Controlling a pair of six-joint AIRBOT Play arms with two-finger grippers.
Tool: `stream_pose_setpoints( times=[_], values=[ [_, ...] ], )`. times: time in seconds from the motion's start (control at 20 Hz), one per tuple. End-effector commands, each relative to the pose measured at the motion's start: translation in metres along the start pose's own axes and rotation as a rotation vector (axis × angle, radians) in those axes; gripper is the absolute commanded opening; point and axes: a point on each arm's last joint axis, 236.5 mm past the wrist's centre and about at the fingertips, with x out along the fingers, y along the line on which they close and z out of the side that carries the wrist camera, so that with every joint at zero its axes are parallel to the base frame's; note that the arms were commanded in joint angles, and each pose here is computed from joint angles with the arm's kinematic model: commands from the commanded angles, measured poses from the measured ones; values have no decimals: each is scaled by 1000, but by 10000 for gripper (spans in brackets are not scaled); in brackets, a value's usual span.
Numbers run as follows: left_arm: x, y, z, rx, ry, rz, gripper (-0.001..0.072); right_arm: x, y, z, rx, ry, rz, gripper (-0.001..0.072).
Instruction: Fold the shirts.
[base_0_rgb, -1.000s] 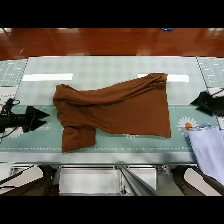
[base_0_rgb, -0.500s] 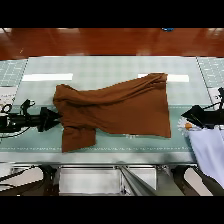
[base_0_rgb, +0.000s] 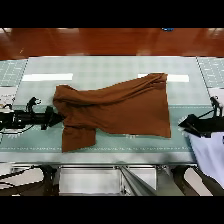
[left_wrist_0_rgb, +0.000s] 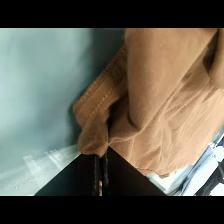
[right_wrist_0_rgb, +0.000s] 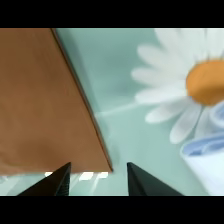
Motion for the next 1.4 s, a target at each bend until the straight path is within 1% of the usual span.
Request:
stream_pose_setpoints(
  times=[0.0,0.2,0.3,0.45,0.5,0.65,0.7,0.8,0.85,0.95,1.1,1.2,1.35],
  values=[
    [-1,-4,0,7,6,-12,15,19,-8,-35,42,111,2,407],
    [-1,-5,-1,7,10,-14,15,28,-11,-38,66,149,8,407],
    [-1,-5,-1,9,10,-13,15,35,-7,-36,81,167,38,407],
    [-1,-5,-1,14,9,-13,15,48,7,-22,107,144,122,407],
    [-1,-5,-1,14,9,-13,15,55,9,-19,114,145,129,407],
    [-1,-4,1,15,2,-9,15,82,44,-10,87,152,196,402],
    [-1,-4,1,16,2,-9,15,86,63,-2,50,143,226,340],
    [-3,-8,1,22,1,-20,15,79,98,11,-68,123,267,31],
    [-7,-18,3,40,0,-44,15,67,115,15,-141,130,284,30],
    [-28,-53,15,120,-43,-117,15,34,145,34,-254,83,292,29],
    [-92,-142,48,281,-233,-254,15,-54,190,81,-399,-140,267,29],
    [-159,-219,57,417,-396,-355,15,-141,221,111,-507,-352,211,29],
    [-259,-319,33,656,-606,-407,14,-274,264,123,-630,-668,157,29]
  ],
)
